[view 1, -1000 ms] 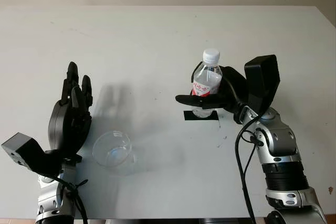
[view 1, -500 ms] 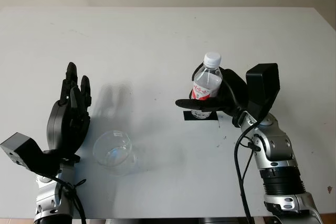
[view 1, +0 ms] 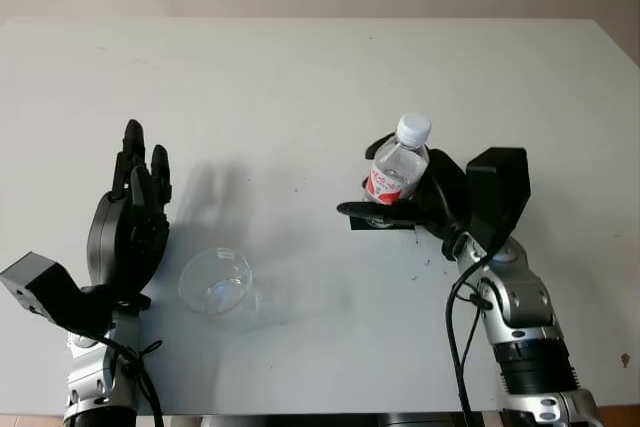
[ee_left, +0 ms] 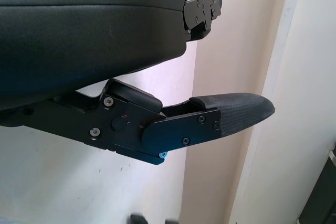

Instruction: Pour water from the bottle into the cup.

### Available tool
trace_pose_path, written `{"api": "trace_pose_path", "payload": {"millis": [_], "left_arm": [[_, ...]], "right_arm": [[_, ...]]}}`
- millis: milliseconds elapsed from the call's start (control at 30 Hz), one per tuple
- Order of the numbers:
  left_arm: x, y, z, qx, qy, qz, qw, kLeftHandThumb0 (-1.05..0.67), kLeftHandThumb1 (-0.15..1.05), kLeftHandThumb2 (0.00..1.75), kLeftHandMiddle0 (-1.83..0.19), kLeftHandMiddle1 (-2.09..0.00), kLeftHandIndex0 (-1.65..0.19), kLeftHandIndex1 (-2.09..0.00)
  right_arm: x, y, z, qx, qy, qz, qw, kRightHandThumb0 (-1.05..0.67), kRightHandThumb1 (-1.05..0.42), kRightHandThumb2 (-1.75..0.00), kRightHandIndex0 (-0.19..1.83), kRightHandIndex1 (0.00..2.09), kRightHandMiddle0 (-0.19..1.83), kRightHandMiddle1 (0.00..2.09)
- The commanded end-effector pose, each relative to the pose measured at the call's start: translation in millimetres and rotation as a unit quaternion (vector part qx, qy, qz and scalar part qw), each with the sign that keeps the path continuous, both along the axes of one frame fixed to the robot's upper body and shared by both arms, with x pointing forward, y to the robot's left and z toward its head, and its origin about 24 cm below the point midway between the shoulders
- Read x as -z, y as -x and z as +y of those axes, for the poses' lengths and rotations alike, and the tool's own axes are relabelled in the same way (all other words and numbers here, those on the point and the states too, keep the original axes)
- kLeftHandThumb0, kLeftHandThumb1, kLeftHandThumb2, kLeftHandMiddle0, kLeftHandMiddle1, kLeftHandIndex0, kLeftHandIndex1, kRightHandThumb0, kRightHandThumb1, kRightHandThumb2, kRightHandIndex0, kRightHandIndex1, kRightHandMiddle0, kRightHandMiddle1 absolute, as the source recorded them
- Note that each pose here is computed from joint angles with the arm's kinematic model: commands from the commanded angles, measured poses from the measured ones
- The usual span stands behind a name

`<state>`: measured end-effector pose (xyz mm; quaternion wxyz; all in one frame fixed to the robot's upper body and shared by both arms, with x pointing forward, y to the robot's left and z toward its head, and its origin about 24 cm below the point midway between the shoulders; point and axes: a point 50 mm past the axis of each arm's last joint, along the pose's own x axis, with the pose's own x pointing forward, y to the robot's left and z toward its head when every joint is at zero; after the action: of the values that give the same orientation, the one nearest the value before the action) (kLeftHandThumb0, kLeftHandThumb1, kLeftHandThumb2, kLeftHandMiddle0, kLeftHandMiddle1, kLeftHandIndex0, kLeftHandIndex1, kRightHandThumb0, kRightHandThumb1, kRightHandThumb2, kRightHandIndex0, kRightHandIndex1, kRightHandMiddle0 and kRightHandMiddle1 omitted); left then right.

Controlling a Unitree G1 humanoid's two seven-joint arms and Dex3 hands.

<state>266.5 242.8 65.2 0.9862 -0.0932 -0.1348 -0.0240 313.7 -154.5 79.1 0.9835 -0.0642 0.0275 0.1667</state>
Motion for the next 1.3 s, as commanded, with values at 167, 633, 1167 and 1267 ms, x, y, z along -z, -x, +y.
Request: {"api": "trace_pose_path", "payload": {"millis": [167, 633, 1167, 1267], "left_arm": [[19.1, 5.7, -1.1, -0.003, 0.015, 0.036, 0.999, -0.81, 1.05, 0.62, 0.19, -0.02, 0.19, 0.0], [22.0, 5.4, -3.9, -0.005, 0.018, 0.036, 0.999, -0.8, 1.05, 0.63, 0.19, -0.03, 0.19, 0.0], [21.8, 7.0, -5.4, 0.0, 0.017, 0.034, 0.999, -0.8, 1.05, 0.64, 0.19, -0.01, 0.19, 0.0], [21.0, 8.7, -4.8, -0.001, 0.013, 0.032, 0.999, -0.8, 1.05, 0.64, 0.19, -0.01, 0.19, 0.0]], "right_arm": [[18.5, 11.3, -5.7, -0.019, 0.027, -0.016, 0.999, -0.69, -0.92, -0.05, -0.14, 0.15, -0.16, 0.3], [22.9, 13.6, -14.3, -0.038, 0.051, -0.07, 0.996, -0.91, -0.92, -0.06, -0.19, 0.0, -0.19, 0.0], [25.6, 15.1, -13.2, 0.046, 0.016, -0.106, 0.993, -0.94, -0.97, -0.06, -0.19, 0.0, -0.19, 0.0], [25.2, 16.1, -13.4, 0.049, 0.01, -0.105, 0.993, -0.93, -0.97, -0.06, -0.19, 0.0, -0.19, 0.0]]}}
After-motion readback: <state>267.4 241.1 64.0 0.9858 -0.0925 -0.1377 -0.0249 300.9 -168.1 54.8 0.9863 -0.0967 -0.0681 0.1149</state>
